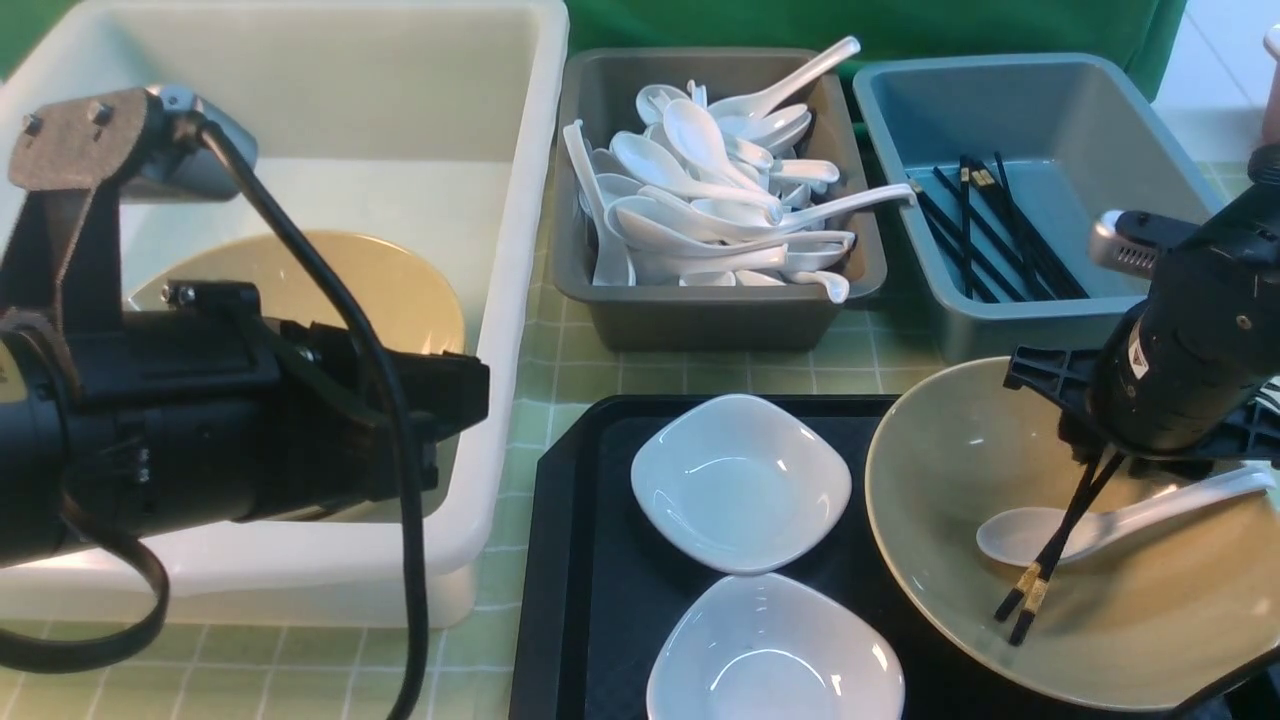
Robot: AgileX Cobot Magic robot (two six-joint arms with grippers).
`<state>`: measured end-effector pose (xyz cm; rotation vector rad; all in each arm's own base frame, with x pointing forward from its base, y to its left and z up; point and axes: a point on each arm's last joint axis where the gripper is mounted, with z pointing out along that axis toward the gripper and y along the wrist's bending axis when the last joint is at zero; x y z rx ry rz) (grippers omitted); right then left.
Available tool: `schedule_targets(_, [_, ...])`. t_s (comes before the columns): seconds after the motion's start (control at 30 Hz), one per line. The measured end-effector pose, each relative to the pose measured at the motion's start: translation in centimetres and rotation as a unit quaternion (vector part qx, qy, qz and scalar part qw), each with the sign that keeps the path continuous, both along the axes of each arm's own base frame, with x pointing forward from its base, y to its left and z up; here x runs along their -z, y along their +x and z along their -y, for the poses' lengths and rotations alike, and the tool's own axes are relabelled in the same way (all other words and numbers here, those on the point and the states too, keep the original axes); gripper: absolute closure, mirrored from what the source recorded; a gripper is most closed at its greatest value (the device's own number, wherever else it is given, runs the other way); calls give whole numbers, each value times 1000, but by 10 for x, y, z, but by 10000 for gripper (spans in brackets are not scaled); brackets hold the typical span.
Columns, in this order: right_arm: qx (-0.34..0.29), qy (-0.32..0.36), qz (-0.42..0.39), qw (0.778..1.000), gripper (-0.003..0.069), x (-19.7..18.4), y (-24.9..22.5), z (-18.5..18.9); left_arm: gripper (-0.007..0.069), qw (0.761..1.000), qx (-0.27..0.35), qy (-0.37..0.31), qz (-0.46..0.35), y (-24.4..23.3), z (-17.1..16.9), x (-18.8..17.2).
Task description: On green table put chopsticks spoon bowls plates into blue grey white boxes.
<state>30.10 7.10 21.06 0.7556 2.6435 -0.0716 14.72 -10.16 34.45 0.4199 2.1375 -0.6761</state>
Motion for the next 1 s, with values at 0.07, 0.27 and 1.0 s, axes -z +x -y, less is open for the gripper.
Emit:
schedule_targets(0.07, [-5, -3, -3, 1000, 554, 0, 0, 0, 627, 1000, 0, 0, 0, 0, 0, 0])
schedule_targets(0.27, [-18, -9, -2, 1000, 596, -6, -3, 1, 627, 1000, 0, 0, 0, 0, 0, 0])
schedule_targets(1.0, [-91, 54, 44, 993, 598, -80, 3, -5, 627, 1000, 0, 0, 0, 0, 0, 0])
